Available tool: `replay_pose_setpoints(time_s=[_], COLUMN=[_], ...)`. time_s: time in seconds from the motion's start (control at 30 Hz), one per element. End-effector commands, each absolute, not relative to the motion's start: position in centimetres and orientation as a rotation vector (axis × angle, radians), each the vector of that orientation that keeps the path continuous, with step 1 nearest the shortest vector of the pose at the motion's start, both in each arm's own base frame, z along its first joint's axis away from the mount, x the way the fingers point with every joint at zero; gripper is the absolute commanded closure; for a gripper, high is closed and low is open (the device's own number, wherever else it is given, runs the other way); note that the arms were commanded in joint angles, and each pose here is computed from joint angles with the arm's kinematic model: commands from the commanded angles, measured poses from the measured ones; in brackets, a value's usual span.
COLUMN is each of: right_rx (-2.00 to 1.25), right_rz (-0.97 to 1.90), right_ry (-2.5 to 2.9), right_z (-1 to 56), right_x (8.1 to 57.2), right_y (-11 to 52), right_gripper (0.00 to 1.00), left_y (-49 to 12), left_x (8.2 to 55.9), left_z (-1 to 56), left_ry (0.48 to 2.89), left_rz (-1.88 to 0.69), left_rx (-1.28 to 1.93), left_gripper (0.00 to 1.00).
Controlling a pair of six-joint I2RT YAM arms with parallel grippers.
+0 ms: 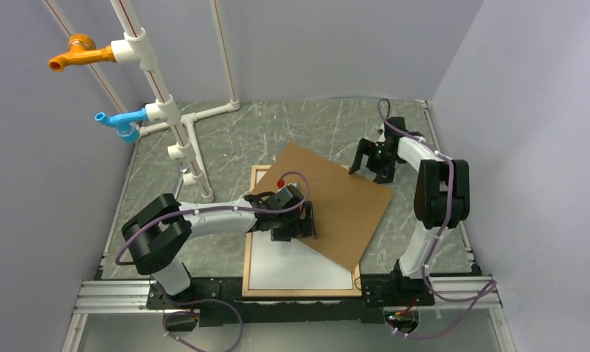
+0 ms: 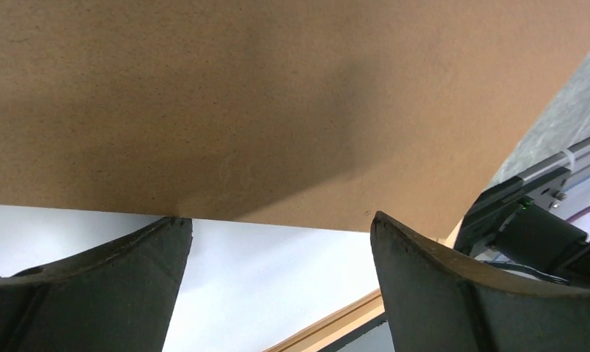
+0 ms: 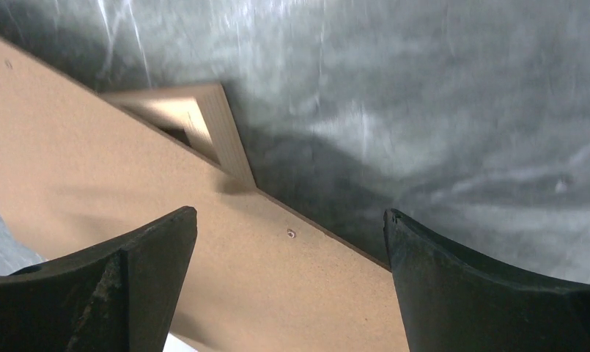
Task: Put the photo into the frame
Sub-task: Adjust the photo frame item on the photo frame.
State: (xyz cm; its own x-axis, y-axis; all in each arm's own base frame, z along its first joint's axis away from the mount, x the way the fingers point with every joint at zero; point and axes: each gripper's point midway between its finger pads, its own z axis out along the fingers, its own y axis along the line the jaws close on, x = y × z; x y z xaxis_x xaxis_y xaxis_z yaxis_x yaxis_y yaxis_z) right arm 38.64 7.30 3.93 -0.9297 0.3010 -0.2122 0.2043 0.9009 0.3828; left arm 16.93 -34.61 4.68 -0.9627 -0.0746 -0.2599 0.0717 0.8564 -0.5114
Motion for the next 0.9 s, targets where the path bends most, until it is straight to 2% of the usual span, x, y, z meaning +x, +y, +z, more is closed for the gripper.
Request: replay_pose_setpoints(time_s=[0.0,0.37,0.6,0.87], right_rx=[0.342,0.389,0.269,0.122], right_rz=[0.683,0.888,0.995,1.049], right_ry=[2.78,2.696,2.734,2.738], right_z=[6.5,7.6,8.0,9.5], right_x=[35.1,26.1,22.4,20.0], right_y=[9.4,11.6,14.8,19.2], right_gripper=[0.0,0.01,0.01,0.01], left_y=[-35.4,-34.4,-31.8,-26.0], left_x=[19.5,21.7,22.8,22.1], left_z=[7.3,11.9,14.6,15.5], left_ry=[2.631,2.534,2.484,2.47], left_rz=[-0.764,-0.677,-0.63,-0.481], left_rx=[0.018,0.079,0.057,-0.006], left_gripper=[0.06,0.04,0.03,0.02])
